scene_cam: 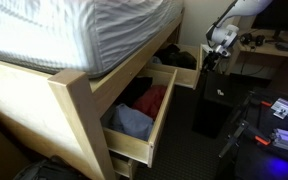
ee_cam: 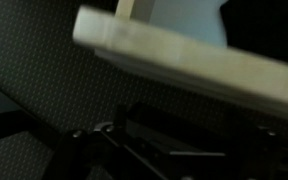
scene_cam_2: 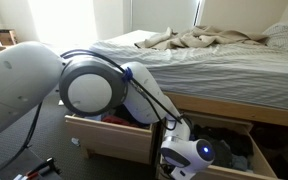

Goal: Close the top right drawer

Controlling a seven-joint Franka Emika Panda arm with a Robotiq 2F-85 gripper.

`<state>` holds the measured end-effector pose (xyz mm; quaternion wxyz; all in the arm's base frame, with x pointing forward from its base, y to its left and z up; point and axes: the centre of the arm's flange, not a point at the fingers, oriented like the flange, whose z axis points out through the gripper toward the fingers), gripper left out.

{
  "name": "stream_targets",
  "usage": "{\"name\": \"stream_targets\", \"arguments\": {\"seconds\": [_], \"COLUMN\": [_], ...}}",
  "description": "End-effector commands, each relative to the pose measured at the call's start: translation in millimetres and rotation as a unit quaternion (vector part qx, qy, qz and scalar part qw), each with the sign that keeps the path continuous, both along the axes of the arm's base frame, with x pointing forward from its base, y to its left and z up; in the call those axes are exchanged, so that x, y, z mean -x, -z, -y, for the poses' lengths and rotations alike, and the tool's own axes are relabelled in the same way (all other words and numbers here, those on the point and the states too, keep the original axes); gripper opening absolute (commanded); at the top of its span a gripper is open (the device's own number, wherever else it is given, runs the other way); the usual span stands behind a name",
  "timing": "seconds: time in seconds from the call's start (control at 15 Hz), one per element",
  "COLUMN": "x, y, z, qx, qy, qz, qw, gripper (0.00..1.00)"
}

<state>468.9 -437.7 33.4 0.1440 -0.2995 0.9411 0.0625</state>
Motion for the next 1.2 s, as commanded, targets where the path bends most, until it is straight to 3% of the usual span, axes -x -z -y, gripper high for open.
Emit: {"name": "stream_targets", "arguments": {"seconds": [0.0,0.27,0.47,0.67,0.73,0.8,0.93,1.13], "x": [-40.2,-73.9,-105.2,-122.6,-125.0,-144.6,-145.5,-141.7], "y": [-3.3,-14.0,-44.6,-73.0,-76.7,-76.4,-87.0,-83.8], "z": [-70.0,-113.3,-143.5,-155.5,-153.2,-157.3,-150.9,-144.8], "qx": [0.026,0.070,0.074,0.066,0.063,0.073,0.076,0.076], "qy": [-0.013,-0.024,-0.031,-0.041,-0.044,-0.041,-0.042,-0.041], "qz": [0.082,0.155,0.214,0.287,0.299,0.265,0.284,0.285], "qw": [0.9962,0.9851,0.9736,0.9548,0.9512,0.9606,0.9548,0.9548], "gripper": [1.00,1.00,1.00,1.00,1.00,1.00,1.00,1.00]}}
